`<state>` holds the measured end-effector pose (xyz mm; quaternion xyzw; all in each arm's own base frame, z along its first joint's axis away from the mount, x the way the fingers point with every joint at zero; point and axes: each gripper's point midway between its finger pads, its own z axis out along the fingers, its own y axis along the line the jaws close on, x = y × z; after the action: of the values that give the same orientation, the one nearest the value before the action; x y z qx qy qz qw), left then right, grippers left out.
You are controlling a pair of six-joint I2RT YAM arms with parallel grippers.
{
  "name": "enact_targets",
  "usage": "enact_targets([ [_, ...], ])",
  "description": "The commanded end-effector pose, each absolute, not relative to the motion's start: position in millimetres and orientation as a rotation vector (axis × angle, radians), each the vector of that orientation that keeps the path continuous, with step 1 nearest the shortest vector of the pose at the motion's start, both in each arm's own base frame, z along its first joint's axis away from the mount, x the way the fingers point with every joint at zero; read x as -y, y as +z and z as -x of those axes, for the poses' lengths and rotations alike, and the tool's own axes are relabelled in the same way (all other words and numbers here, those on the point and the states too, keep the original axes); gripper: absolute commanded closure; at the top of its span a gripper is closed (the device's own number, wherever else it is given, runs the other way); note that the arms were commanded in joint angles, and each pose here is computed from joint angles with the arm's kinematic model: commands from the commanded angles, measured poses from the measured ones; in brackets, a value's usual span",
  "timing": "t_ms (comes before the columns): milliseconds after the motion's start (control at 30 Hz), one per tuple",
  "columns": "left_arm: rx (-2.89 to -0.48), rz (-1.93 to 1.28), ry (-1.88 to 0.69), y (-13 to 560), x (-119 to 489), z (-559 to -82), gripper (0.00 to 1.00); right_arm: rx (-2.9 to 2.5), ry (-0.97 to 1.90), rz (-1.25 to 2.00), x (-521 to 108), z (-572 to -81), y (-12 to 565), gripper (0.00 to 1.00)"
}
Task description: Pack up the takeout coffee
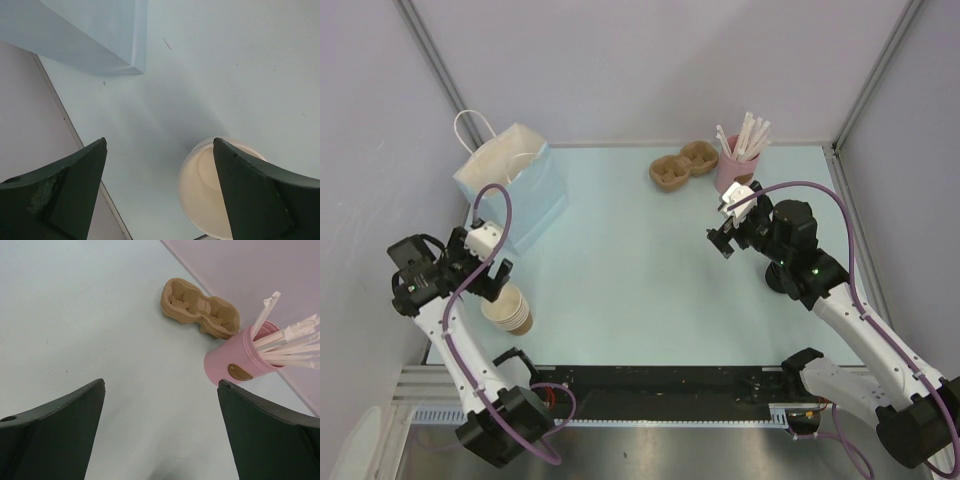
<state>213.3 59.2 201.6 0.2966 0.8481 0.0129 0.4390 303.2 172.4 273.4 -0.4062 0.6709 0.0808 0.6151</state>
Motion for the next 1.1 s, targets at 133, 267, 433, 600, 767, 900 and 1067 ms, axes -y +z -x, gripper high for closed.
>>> enact_targets([
  [133, -2.143, -0.847, -0.104, 192.5, -50.4, -203.2, 0.08, -1.493, 0.185, 0.932, -173.8, -303.3, 286.4, 0.0],
  [267, -2.166, -0.86, -0.154, 183.4, -47.2, -197.5, 0.1, -1.497, 0.183, 0.937, -174.6, -304.5, 284.3, 0.0],
  [433, -2.203, -0.864, -0.136, 172.1, -51.2, -192.4, 0.1, -1.507, 0.179, 0.945, -176.0, -305.8, 280.4, 0.0],
  [600, -2.253, -0.858, -0.136, 157.6, -56.3, -188.6, 0.1, -1.505, 0.179, 0.947, -176.4, -305.6, 280.5, 0.0],
  [767, -2.294, -0.835, -0.114, 146.7, -65.7, -190.4, 0.1, -1.506, 0.18, 0.949, -176.8, -305.2, 280.1, 0.0],
  [900, -2.315, -0.825, -0.122, 138.9, -67.2, -189.1, 0.11, -1.505, 0.181, 0.95, -176.9, -304.7, 280.3, 0.0],
  [1067, -2.343, -0.826, -0.12, 129.9, -70.3, -186.4, 0.12, -1.502, 0.181, 0.949, -176.6, -304.2, 281.3, 0.0],
])
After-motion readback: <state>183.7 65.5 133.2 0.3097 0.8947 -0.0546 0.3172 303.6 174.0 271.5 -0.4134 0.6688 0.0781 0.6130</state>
